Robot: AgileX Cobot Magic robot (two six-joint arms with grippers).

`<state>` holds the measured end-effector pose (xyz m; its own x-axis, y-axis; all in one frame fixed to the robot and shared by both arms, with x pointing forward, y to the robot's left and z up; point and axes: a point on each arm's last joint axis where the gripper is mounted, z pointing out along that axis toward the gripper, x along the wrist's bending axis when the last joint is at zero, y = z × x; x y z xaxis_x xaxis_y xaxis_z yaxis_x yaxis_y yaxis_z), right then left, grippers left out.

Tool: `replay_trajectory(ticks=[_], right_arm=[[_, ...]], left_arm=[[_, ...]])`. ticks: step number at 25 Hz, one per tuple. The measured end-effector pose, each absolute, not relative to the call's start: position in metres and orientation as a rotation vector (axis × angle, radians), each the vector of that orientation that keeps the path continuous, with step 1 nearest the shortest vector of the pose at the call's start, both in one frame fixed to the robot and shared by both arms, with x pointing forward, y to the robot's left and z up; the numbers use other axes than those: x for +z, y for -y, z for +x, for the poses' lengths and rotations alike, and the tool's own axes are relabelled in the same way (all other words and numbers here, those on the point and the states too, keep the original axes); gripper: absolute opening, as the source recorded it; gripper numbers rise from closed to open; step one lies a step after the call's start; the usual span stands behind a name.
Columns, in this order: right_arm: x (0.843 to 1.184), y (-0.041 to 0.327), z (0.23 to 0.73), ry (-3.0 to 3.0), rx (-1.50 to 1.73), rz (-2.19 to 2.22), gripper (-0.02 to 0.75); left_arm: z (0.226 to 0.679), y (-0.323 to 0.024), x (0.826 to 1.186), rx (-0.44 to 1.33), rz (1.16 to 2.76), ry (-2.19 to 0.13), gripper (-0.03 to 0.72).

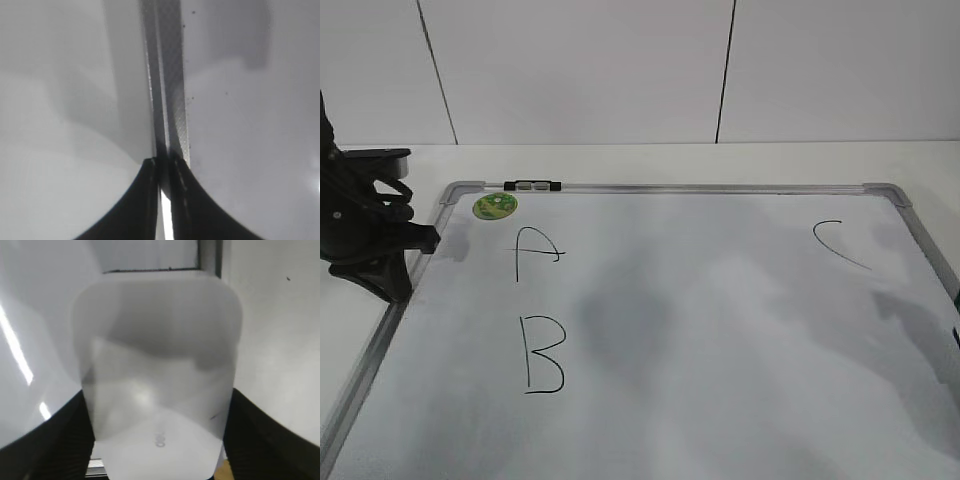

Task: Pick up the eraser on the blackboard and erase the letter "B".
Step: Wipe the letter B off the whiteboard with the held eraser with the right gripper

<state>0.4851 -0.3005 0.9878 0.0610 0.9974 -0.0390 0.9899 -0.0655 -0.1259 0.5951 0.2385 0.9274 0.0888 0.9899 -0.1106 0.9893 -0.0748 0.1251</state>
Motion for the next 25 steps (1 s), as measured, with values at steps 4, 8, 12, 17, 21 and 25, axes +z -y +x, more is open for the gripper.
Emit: replay_trajectory(ticks=[4, 8, 12, 17, 21, 25], right_arm=[[1.0, 0.292, 0.495, 2.035, 0.034, -2.259, 0.543], [1.009, 0.276, 0.504, 2.028, -0.058, -2.238, 0.543], [1.009, 0.237, 0.51, 2.187, 0.008, -2.157, 0.543], [1.012, 0.174, 0.523, 2.356, -0.013, -2.007, 0.542], [1.011, 0.124, 0.537, 2.473, -0.051, -1.883, 0.542], [1.004, 0.076, 0.552, 2.56, -0.099, -1.779, 0.542]], left_arm=[[0.595, -0.238, 0.927, 0.005, 2.188, -2.014, 0.022], [0.595, -0.238, 0.927, 0.007, 2.187, -2.014, 0.022], [0.595, -0.238, 0.927, 0.007, 2.187, -2.014, 0.022], [0.595, -0.238, 0.927, 0.007, 2.187, -2.014, 0.022], [0.595, -0.238, 0.927, 0.007, 2.187, -2.014, 0.022], [0.595, -0.238, 0.927, 0.007, 2.187, -2.014, 0.022]])
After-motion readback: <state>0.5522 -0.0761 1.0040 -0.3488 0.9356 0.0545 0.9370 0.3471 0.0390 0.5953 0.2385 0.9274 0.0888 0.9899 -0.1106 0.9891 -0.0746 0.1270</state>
